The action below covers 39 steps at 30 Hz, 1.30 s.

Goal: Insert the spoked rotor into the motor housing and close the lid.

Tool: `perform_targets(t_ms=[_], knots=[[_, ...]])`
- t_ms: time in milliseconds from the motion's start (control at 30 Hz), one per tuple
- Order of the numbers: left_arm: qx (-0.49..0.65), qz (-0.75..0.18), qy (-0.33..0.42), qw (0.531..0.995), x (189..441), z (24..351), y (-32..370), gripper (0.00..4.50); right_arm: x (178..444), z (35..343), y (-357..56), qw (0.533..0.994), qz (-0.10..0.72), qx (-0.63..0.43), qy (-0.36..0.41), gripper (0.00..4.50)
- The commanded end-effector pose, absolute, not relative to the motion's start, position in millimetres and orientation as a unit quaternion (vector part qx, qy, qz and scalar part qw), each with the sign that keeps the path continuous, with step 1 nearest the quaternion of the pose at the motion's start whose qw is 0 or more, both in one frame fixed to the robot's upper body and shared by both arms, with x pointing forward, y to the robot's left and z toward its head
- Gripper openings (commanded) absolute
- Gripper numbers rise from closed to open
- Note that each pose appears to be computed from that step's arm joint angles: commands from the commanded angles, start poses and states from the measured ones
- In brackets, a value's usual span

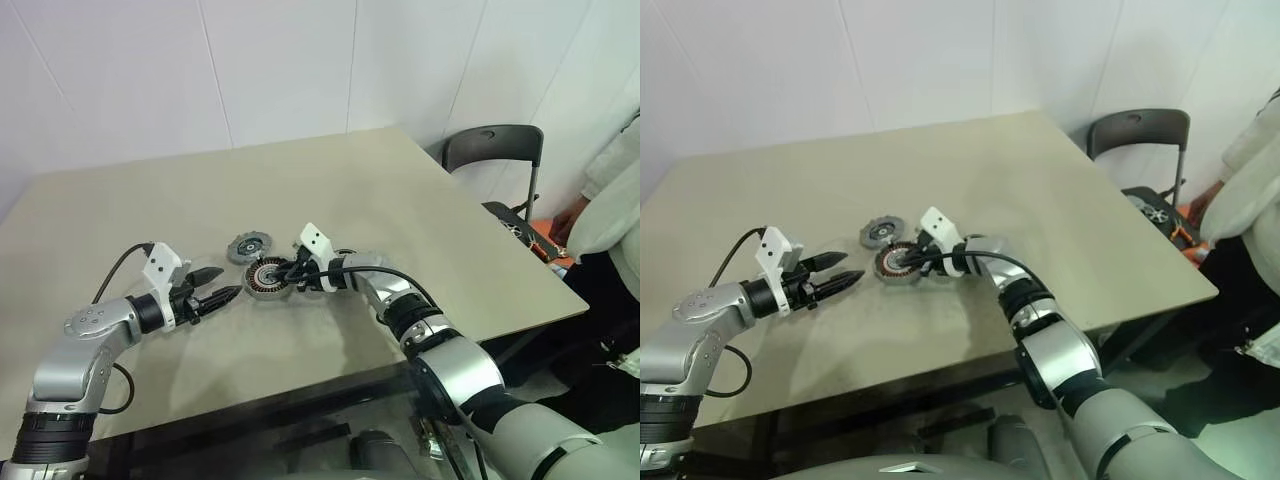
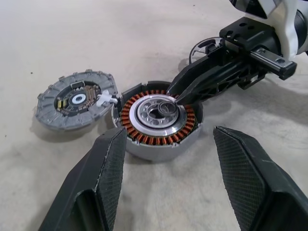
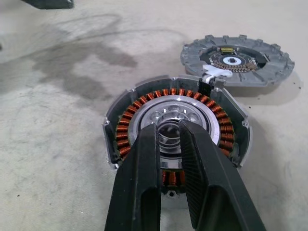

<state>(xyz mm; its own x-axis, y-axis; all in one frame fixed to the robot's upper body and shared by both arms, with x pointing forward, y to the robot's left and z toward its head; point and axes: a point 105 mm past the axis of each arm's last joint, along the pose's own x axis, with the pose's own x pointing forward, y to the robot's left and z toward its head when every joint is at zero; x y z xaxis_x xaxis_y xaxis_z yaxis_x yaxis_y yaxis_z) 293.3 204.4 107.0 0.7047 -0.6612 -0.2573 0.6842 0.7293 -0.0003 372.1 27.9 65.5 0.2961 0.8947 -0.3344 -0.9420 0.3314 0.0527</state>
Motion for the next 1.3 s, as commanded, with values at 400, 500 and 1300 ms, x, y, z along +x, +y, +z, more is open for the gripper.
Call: perform_targets(t_ms=[400,500,1300], knots=[[0.062,-0.375,0.094,0.920,292,118,192,3.04,370,76,55,0.783,0.595,-0.124,0.130,0.72],[0.062,-0.371,0.095,0.922,291,118,193,3.04,375,83,59,0.795,0.582,-0.126,0.114,0.72],[0.072,-0.352,0.091,0.929,304,126,218,3.04,371,86,47,0.730,0.629,-0.250,0.093,0.72]])
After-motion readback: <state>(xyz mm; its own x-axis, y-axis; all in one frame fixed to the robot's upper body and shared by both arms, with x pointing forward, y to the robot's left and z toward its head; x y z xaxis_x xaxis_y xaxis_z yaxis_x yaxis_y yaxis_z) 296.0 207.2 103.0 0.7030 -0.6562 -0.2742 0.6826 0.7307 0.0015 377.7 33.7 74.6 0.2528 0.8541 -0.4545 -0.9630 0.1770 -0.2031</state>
